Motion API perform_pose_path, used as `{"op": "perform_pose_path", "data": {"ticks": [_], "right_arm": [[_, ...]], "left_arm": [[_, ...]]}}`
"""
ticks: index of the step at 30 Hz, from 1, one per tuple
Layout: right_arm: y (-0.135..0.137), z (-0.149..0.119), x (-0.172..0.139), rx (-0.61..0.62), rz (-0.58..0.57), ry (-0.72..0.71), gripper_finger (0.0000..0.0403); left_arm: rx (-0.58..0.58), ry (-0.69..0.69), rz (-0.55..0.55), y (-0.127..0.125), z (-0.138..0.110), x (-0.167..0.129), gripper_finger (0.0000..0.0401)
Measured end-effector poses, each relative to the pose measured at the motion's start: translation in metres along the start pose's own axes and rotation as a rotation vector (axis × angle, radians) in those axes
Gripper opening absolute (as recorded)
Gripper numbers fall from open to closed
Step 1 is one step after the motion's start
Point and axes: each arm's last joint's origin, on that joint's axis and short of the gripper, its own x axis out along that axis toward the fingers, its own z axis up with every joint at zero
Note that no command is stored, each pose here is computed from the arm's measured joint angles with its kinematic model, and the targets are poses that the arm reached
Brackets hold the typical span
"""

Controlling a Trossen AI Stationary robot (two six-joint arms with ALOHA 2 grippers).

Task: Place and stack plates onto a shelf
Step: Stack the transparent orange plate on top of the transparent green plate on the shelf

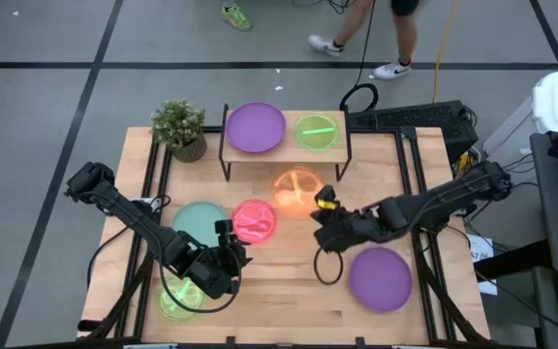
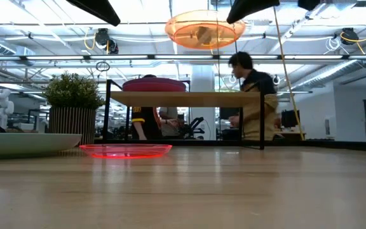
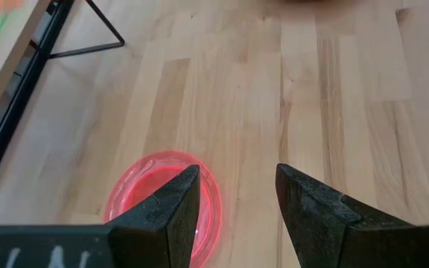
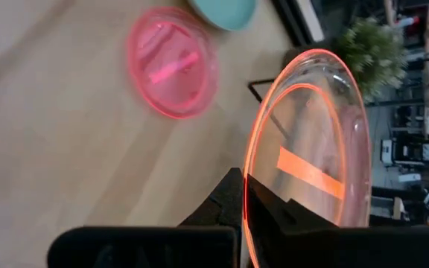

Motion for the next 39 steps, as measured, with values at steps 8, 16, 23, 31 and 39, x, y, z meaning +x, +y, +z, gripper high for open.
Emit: {"op": "perform_pose_path", "data": {"ticks": [8, 16, 23, 31, 39], "right_arm": [[-0.032, -0.025, 0.003, 0.033, -0.001, 0.011, 0.0000], [-0.054, -0.050, 0.018, 0.051, 0.015, 0.082, 0.0000], [-0.070, -0.068, 0.028, 0.089, 0.011, 0.128, 0.0000], [-0.086, -0.091, 0.036, 0.130, 0.017, 0.166, 0.0000], [-0.098, -0.109, 0.041, 0.147, 0.014, 0.200, 0.0000]], "left_arm": [[-0.014, -0.005, -0.002, 0.000, 0.001, 0.000, 0.0181], [-0.025, -0.026, -0.012, -0.001, 0.003, 0.000, 0.0181], [-0.029, -0.026, -0.012, -0.001, 0.003, 0.000, 0.0181], [-0.036, -0.027, -0.013, -0.001, 0.003, 0.000, 0.0181], [-0.035, -0.028, -0.013, -0.002, 0.003, 0.000, 0.0181]]}}
